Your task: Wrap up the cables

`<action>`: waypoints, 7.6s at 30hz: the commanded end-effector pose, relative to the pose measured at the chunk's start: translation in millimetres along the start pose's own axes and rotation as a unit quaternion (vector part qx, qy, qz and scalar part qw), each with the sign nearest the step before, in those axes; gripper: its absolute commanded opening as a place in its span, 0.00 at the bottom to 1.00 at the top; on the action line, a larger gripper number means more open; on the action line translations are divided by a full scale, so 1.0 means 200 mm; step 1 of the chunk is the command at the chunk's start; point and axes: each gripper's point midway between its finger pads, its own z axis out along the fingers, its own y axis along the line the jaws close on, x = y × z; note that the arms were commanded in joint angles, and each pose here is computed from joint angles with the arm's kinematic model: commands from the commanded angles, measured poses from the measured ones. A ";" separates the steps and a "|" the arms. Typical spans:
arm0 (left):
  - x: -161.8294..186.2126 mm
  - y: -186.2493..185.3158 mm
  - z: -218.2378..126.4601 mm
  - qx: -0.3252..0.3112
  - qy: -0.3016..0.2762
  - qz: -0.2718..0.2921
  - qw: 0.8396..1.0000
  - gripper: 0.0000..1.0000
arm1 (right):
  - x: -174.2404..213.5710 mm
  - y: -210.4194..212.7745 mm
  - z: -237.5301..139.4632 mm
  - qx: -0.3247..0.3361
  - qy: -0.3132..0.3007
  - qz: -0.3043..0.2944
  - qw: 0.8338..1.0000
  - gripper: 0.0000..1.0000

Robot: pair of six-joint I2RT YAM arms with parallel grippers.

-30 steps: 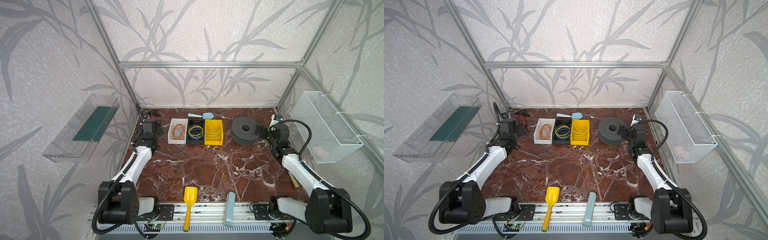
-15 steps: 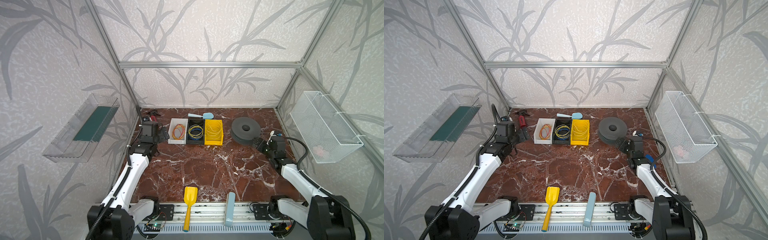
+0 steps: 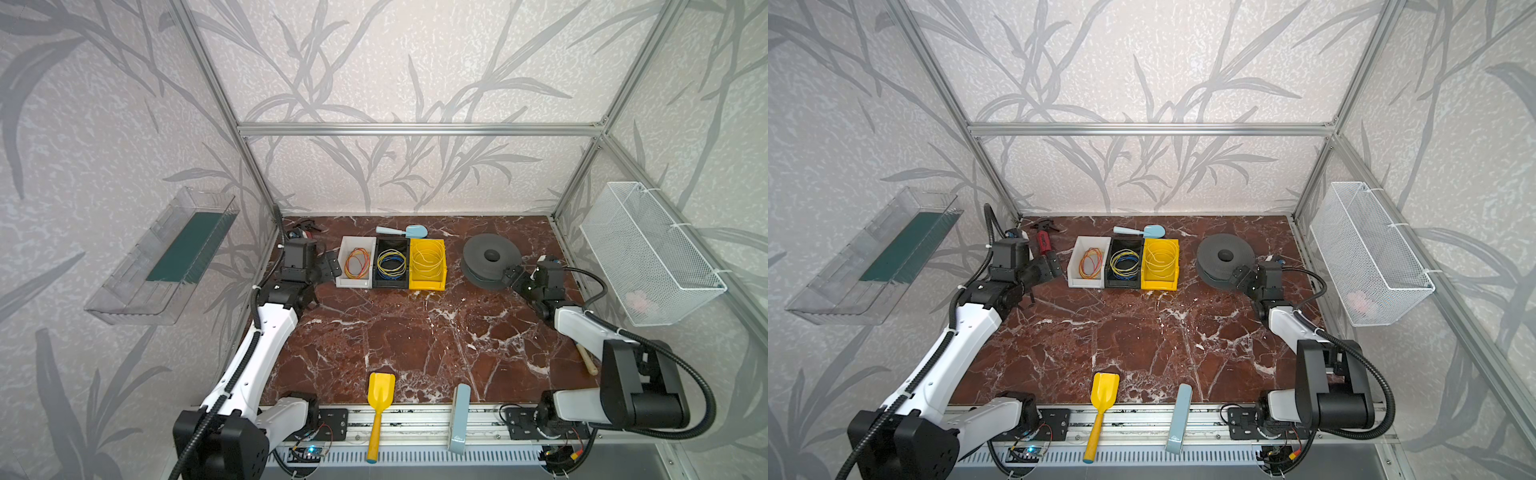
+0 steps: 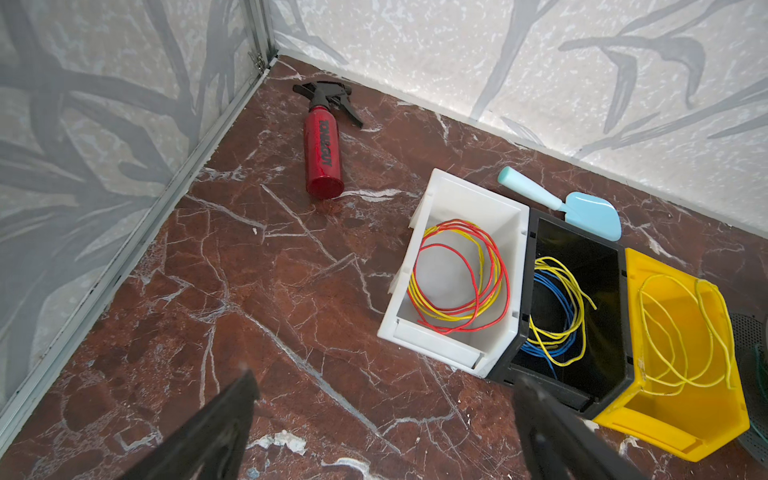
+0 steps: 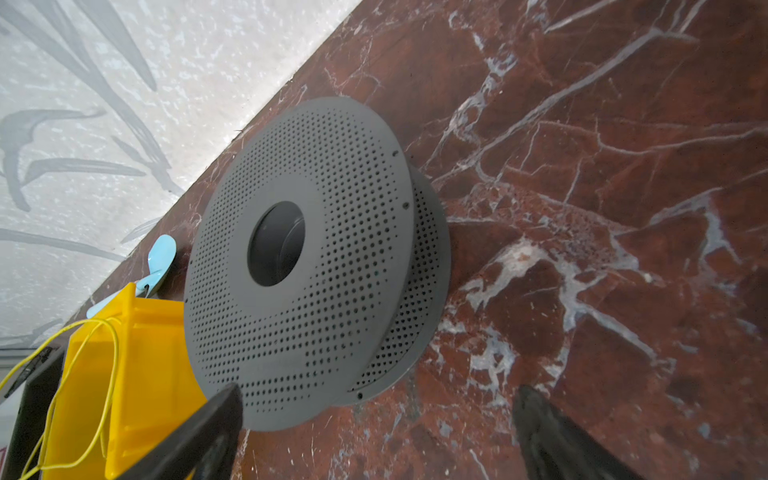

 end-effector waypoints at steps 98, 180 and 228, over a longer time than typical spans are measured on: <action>0.01 -0.23 -0.17 0.099 0.017 -0.001 0.995 0.89 | 1.05 1.13 -0.54 -0.383 0.378 0.005 0.843 0.00; 0.18 -0.32 0.04 0.117 0.107 0.037 0.987 0.87 | 0.47 1.29 0.55 -0.090 0.171 -0.525 0.829 0.27; 0.42 -1.60 0.59 0.369 0.256 -0.030 0.893 0.65 | 0.08 1.17 -0.38 -0.186 0.102 -0.364 0.907 0.54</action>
